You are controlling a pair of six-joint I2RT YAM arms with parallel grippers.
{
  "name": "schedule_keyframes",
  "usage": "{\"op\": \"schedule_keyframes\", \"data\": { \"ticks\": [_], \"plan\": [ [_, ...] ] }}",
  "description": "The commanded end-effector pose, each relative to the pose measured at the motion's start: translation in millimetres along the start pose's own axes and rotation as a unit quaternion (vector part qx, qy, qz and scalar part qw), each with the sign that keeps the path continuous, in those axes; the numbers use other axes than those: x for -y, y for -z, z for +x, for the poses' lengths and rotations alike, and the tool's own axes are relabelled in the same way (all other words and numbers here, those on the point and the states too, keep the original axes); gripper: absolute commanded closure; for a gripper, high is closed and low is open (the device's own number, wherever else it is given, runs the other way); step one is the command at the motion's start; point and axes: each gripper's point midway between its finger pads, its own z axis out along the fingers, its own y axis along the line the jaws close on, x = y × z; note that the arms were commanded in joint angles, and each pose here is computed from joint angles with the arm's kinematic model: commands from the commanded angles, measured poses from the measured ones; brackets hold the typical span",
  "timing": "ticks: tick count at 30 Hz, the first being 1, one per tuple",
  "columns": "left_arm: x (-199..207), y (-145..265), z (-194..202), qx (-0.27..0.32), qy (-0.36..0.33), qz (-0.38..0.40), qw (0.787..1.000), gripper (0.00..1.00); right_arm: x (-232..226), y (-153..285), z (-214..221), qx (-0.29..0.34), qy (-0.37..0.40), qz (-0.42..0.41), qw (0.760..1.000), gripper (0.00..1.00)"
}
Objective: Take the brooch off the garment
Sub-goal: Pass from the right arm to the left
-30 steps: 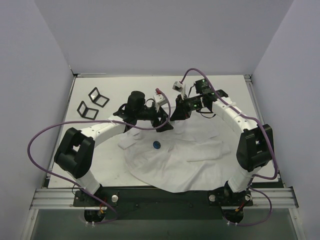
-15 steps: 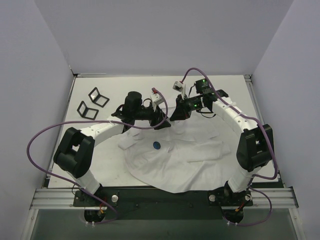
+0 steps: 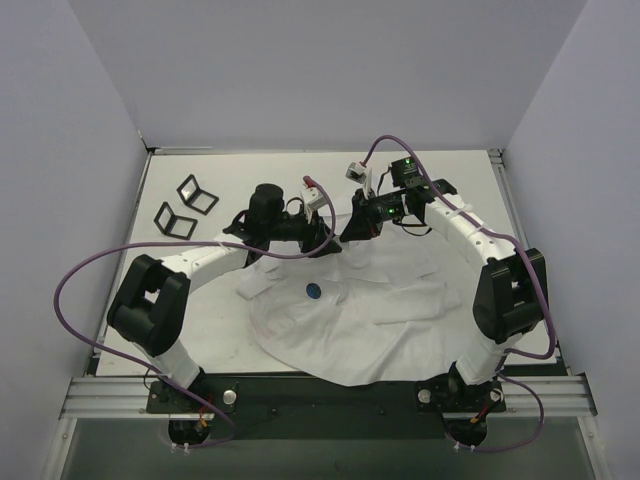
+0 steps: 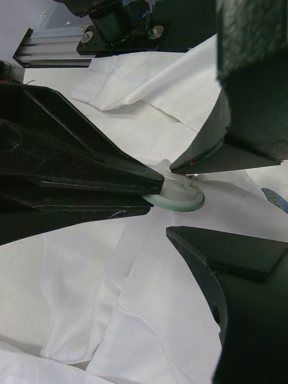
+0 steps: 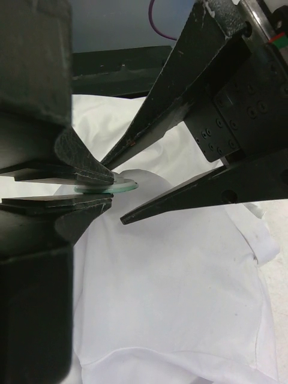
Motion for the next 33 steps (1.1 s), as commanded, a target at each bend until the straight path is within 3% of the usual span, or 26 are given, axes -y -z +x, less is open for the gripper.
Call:
{"op": "schedule_keyframes", "data": {
  "ticks": [1,8,13,33],
  "plan": [
    [3.0,1.2,-14.4,0.021,-0.019,0.01,1.0,0.51,-9.2,4.4,-8.1,0.018,0.016,-0.017,1.0,1.0],
    [2.4,1.0,-13.8,0.022,-0.015,0.01,1.0,0.52,-9.4,3.2,-6.8,0.017,0.013,-0.021,1.0,1.0],
    [0.3,1.3,-13.5,0.024,-0.011,0.009,1.0,0.59,-9.2,2.9,-6.8,0.018,0.015,-0.022,0.999,1.0],
    [-2.6,1.0,-11.3,0.024,0.0,0.004,1.0,0.59,-9.6,3.7,-7.8,0.018,0.015,-0.019,1.0,1.0]
  ]
}}
